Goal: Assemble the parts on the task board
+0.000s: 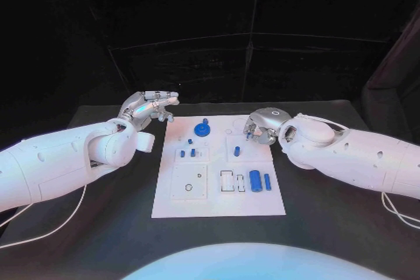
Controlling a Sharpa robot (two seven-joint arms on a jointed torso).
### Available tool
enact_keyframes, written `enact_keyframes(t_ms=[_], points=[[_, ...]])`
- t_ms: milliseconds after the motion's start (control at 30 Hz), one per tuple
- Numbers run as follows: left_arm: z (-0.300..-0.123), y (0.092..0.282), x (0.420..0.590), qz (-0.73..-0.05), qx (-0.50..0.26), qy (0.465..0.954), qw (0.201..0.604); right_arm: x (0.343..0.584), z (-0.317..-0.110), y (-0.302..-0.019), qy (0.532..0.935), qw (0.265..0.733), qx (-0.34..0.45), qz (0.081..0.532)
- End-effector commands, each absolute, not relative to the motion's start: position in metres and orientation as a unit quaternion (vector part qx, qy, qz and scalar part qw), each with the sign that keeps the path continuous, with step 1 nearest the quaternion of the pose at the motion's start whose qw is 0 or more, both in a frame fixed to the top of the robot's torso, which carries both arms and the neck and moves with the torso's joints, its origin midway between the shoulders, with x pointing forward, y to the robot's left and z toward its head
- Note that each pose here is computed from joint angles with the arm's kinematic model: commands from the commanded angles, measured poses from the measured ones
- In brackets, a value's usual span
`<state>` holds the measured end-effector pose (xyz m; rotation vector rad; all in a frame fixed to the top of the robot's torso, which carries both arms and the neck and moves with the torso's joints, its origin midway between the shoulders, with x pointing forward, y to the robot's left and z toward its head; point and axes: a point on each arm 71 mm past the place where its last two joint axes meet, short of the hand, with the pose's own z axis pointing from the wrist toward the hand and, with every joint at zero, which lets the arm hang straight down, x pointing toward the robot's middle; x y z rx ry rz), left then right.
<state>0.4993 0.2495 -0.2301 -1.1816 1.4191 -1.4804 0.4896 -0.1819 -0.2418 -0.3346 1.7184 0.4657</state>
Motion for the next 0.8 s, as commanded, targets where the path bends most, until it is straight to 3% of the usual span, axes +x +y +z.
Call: enact_keyframes(t_ms=[33,200,433,667,800], points=[[-0.229,0.249,0.499,-0.583,-0.462,0.554,0.374,0.486,-0.234,-0.182,0.727,0.636,-0.137,0.222],[-0.229,0.249,0.499,-0.582,-0.462,0.554,0.375,0.471,-0.224,-0.179,0.714,0.635,-0.133,0.264],[-0.229,0.247,0.498,-0.581,-0.463,0.555,0.375,0.445,-0.209,-0.148,0.689,0.623,-0.145,0.34],[-0.228,0.243,0.498,-0.585,-0.461,0.555,0.371,0.438,-0.208,-0.117,0.682,0.606,-0.164,0.375],[-0.228,0.24,0.498,-0.586,-0.46,0.555,0.37,0.435,-0.217,-0.097,0.692,0.584,-0.184,0.382]])
